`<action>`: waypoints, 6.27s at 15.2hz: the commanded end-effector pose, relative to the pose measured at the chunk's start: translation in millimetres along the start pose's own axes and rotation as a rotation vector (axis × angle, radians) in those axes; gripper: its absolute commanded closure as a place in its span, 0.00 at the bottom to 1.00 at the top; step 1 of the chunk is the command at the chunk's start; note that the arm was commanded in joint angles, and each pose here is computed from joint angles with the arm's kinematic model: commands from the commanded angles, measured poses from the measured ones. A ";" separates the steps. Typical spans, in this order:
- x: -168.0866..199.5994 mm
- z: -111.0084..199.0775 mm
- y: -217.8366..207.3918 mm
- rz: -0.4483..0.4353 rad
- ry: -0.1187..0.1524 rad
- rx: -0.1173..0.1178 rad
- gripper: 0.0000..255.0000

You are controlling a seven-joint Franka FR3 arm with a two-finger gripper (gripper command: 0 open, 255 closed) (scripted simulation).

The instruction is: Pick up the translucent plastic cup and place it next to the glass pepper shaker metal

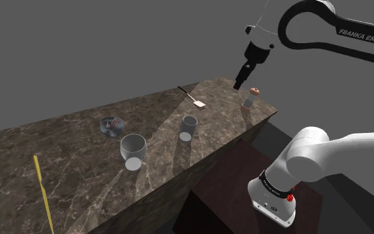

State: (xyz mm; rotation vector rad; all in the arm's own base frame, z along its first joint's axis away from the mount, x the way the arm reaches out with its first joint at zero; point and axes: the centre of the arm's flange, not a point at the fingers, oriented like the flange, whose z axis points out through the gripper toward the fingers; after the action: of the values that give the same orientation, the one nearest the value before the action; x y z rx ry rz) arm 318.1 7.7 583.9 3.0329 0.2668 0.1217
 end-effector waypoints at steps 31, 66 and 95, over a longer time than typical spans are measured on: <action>140.0 296.9 -40.2 -0.255 -0.078 0.082 0.00; 146.4 207.8 -31.1 -0.255 -0.078 0.082 1.00; 157.3 55.9 -15.7 -0.255 -0.078 0.082 1.00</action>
State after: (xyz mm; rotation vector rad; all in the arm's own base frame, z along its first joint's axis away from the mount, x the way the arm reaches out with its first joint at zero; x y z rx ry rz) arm 476.1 46.7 532.9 3.0411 0.6622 -0.0274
